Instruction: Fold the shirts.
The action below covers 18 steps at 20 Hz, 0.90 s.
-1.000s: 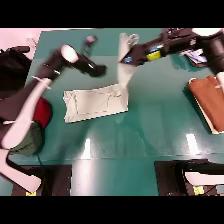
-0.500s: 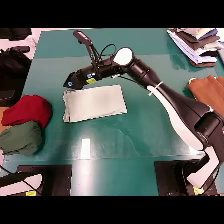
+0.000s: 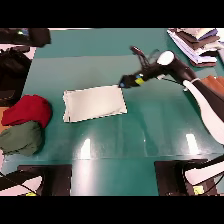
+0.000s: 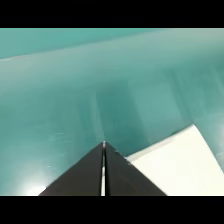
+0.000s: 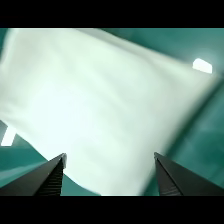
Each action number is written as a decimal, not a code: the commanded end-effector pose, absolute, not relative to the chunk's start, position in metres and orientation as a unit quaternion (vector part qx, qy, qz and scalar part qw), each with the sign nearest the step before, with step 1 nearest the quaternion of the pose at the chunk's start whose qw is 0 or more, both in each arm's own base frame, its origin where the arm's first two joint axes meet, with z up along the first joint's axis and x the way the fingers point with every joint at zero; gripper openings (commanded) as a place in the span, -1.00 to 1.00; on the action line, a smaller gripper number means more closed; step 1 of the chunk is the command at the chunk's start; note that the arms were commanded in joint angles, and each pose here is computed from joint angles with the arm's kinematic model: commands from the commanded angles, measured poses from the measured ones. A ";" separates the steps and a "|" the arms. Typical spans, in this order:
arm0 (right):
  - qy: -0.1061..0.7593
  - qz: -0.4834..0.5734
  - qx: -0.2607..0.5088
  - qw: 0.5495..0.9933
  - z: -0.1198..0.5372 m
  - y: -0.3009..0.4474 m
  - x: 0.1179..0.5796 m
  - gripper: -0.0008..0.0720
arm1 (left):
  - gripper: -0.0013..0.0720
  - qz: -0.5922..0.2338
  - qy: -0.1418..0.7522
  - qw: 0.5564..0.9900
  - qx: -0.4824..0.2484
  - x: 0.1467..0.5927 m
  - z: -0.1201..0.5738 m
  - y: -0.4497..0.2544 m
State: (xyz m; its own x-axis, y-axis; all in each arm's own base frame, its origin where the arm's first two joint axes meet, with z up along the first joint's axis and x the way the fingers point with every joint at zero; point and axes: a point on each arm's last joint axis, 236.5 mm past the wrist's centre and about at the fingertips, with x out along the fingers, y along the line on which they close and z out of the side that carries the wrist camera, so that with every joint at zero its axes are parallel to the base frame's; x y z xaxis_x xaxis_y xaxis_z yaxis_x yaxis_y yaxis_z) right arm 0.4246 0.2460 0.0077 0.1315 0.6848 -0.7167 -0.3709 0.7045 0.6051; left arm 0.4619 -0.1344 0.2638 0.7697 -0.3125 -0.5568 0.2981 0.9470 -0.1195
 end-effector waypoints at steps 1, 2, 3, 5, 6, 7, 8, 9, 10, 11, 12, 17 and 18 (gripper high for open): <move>0.596 0.304 0.251 0.699 -0.032 0.204 0.410 0.76 | -0.90 -0.190 0.295 0.936 -0.005 0.459 0.252 -0.165; 0.602 0.304 0.268 0.688 -0.040 0.211 0.410 0.75 | -0.90 -0.194 0.292 0.936 -0.005 0.458 0.252 -0.170; 0.607 0.307 0.278 0.678 -0.048 0.223 0.408 0.75 | -0.90 -0.196 0.289 0.937 -0.005 0.459 0.254 -0.172; 0.611 0.314 0.289 0.667 -0.061 0.252 0.405 0.75 | -0.90 -0.196 0.288 0.937 -0.006 0.459 0.254 -0.172; 0.613 0.316 0.291 0.663 -0.069 0.268 0.402 0.74 | -0.90 -0.197 0.289 0.937 -0.006 0.459 0.254 -0.172; 0.617 0.319 0.295 0.656 -0.076 0.284 0.397 0.75 | -0.90 -0.197 0.288 0.937 -0.006 0.459 0.254 -0.173; 0.619 0.324 0.307 0.646 -0.082 0.301 0.393 0.74 | -0.90 -0.197 0.289 0.937 -0.006 0.458 0.254 -0.173; 0.615 0.333 0.321 0.638 -0.085 0.317 0.390 0.74 | -0.90 -0.197 0.289 0.937 -0.006 0.458 0.254 -0.173; 0.610 0.340 0.329 0.636 -0.087 0.329 0.389 0.59 | -0.90 -0.198 0.289 0.937 -0.007 0.458 0.254 -0.173; 0.602 0.347 0.326 0.641 -0.088 0.338 0.390 0.20 | -0.90 -0.200 0.289 0.936 -0.011 0.458 0.254 -0.175; 0.593 0.363 0.309 0.649 -0.085 0.345 0.392 -0.26 | -0.90 -0.205 0.289 0.935 -0.017 0.457 0.255 -0.177; 0.492 0.419 0.225 0.730 -0.008 0.346 0.448 -0.93 | -0.90 -0.225 0.292 0.929 -0.024 0.450 0.255 -0.193; 0.474 0.405 0.205 0.754 0.012 0.330 0.464 -0.93 | -0.90 -0.235 0.292 0.927 -0.021 0.446 0.256 -0.203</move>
State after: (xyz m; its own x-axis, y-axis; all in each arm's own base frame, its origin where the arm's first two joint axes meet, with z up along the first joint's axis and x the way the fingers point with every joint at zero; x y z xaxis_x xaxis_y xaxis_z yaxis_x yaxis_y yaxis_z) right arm 0.4327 0.3443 -0.0291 0.1232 0.8360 -0.5347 -0.3083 0.5444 0.7801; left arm 0.4524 -0.1880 0.2547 0.7351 -0.4177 -0.5340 0.3943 0.9041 -0.1645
